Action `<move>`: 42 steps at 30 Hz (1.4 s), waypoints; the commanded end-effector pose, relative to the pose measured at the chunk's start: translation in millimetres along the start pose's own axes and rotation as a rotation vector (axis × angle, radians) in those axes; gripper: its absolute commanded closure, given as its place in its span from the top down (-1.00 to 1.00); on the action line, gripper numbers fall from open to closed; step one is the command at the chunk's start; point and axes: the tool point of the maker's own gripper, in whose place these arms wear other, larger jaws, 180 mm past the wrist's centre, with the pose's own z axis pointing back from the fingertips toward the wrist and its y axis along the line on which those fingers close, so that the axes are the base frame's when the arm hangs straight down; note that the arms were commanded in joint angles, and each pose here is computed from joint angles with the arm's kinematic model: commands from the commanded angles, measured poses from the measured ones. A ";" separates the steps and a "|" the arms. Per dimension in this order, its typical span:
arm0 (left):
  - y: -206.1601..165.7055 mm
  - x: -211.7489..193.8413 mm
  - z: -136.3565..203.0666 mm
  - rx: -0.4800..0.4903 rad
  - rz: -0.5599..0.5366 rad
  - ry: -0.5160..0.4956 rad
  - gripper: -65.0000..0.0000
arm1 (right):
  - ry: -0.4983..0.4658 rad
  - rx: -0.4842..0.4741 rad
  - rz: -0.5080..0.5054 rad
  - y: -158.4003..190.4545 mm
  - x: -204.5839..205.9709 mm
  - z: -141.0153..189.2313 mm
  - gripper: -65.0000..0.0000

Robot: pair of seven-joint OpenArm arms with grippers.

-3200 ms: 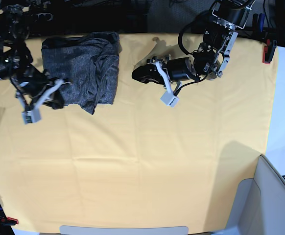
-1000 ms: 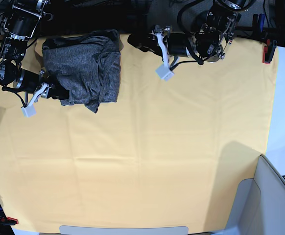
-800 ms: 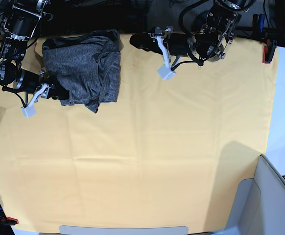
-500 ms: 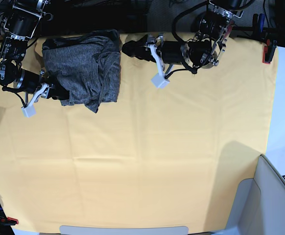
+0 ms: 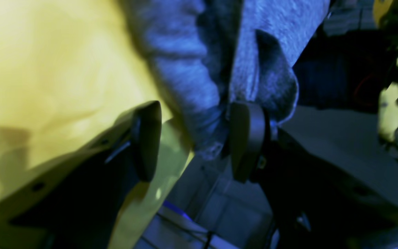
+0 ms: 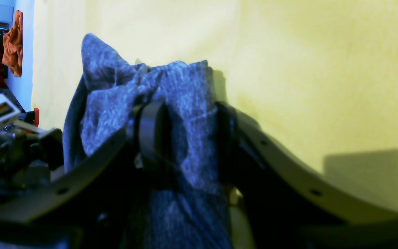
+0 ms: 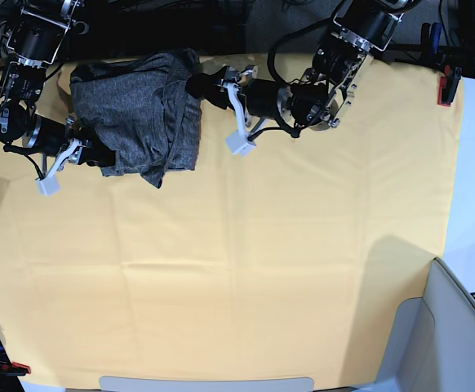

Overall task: Fold the T-shirt properly
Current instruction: 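Lift the grey bundle with both grippers and fold it toward the right gripper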

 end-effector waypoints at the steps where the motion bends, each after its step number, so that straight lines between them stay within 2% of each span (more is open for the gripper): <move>1: -4.3 0.7 1.0 -0.011 -0.015 0.005 -0.05 | 0.025 -0.025 0.021 -3.9 0.0 4.3 -0.26; 5: -7.6 -1.2 -2.0 -0.017 -0.028 0.021 -0.04 | 0.025 -0.025 0.021 -3.9 0.0 4.3 -0.26; 11: -21.2 -3.3 -13.2 -0.020 -0.126 0.099 -0.05 | 0.023 -0.011 0.012 0.2 -2.2 -1.0 -0.26; 25: 4.1 -16.4 -34.3 0.030 -0.099 0.179 -0.06 | 0.023 -0.008 0.010 1.0 -2.6 -1.9 -0.26; 28: 4.1 -16.4 -34.3 0.030 -0.099 0.179 -0.32 | 0.023 -0.008 0.010 1.0 -2.6 -1.9 -0.27; 30: 4.8 -15.2 -33.7 0.033 -0.093 0.175 -0.66 | 0.023 -0.012 0.014 0.0 -1.7 -0.4 -0.30; 32: 7.0 -12.7 -30.9 0.042 -0.098 0.178 -1.00 | 0.024 -0.015 0.017 -0.1 -2.0 0.5 -0.52; 35: 16.6 -0.3 -21.0 0.086 -0.099 0.168 -0.96 | 0.046 -0.049 0.027 -6.3 -5.7 2.7 -0.95; 36: 22.8 1.7 -16.2 0.108 -0.087 0.166 -0.98 | 0.055 -0.077 0.040 -11.2 -5.9 5.5 -1.00; 42: 47.9 28.2 8.2 0.238 -0.007 0.121 -0.99 | 0.078 -0.213 0.163 -18.5 -6.5 25.6 -0.97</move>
